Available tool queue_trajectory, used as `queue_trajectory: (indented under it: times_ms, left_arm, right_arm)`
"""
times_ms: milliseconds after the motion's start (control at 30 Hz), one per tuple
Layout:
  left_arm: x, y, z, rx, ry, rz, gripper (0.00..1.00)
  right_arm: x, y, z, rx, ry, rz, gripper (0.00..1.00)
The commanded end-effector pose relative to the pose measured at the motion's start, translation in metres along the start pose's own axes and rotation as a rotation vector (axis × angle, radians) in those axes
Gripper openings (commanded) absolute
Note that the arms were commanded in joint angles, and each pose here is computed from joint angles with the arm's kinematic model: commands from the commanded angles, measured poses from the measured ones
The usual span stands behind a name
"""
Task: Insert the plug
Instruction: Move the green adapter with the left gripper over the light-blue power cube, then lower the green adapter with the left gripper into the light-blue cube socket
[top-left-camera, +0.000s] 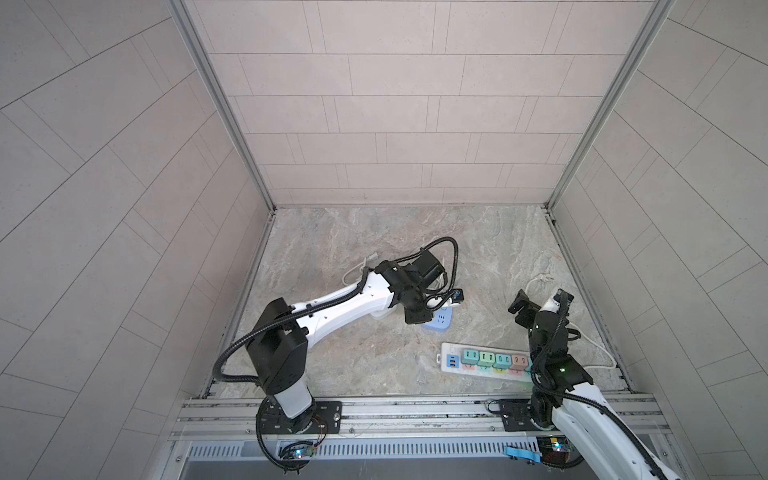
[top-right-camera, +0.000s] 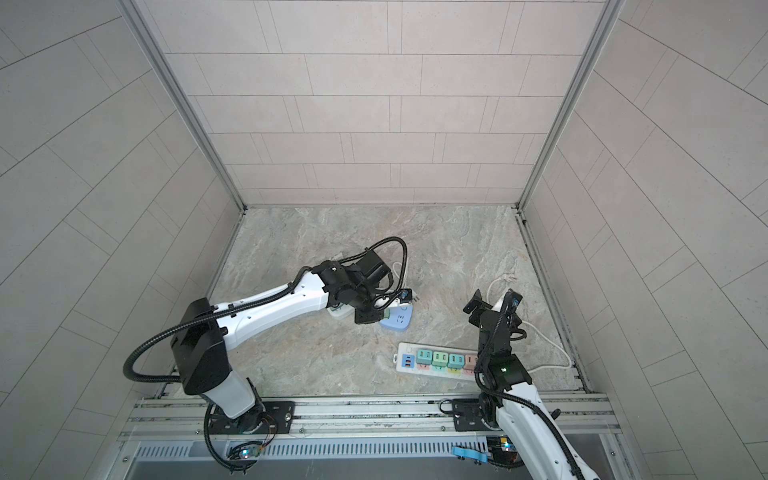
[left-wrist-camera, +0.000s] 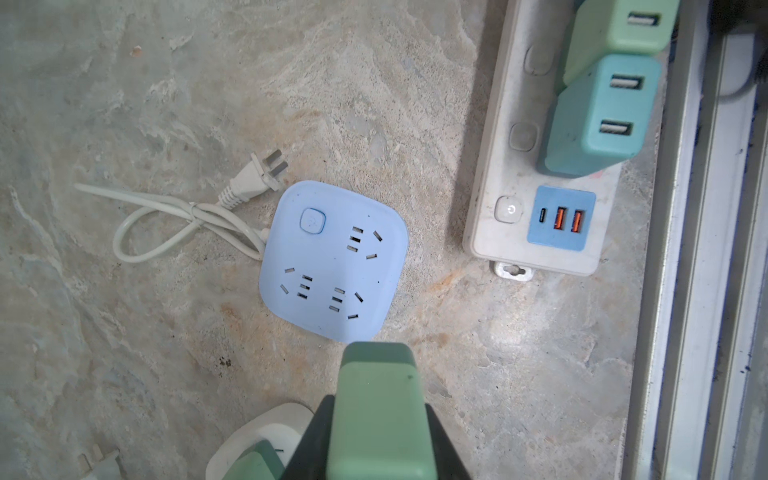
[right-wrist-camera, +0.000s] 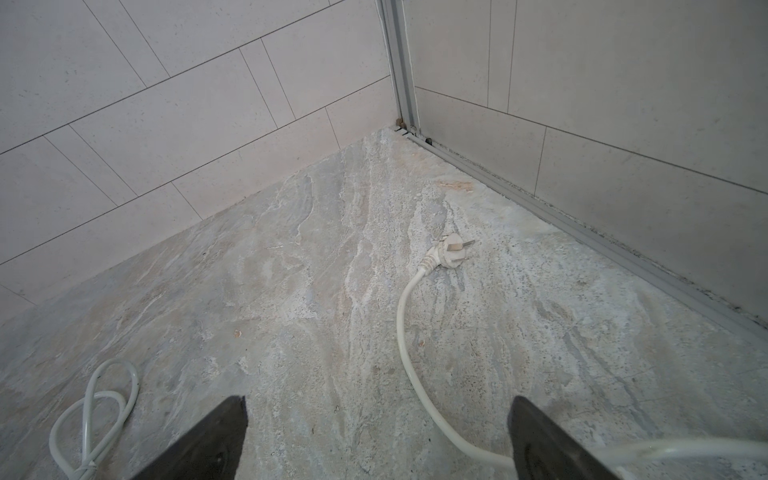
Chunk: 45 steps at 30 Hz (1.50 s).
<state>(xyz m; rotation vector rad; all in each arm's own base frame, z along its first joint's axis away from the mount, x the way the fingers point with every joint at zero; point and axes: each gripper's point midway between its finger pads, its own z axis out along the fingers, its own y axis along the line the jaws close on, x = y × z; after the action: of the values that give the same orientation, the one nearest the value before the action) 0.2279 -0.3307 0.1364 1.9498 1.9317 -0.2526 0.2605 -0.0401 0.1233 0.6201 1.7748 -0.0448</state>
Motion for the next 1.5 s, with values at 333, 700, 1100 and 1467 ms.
queue_trajectory:
  times_ms: [333, 700, 1100, 1467]
  left_arm:
    - [-0.013, 0.001, 0.026, 0.149, 0.085, 0.238, 0.0]
    - [-0.014, -0.006, 0.049, 0.215, 0.092, 0.312, 0.0]
    - [-0.029, 0.007, 0.068, 0.174, 0.082, 0.343, 0.0]
    - [-0.021, 0.013, 0.081, 0.177, 0.146, 0.351, 0.0]
  right_arm:
    - [-0.015, 0.009, 0.002, -0.009, -0.02, 0.024, 1.0]
    - [-0.015, 0.009, 0.003, -0.007, -0.017, 0.023, 1.0]
    - [-0.014, 0.009, 0.003, -0.008, -0.016, 0.023, 1.0]
    - [-0.014, 0.009, 0.003, -0.007, -0.016, 0.022, 1.0]
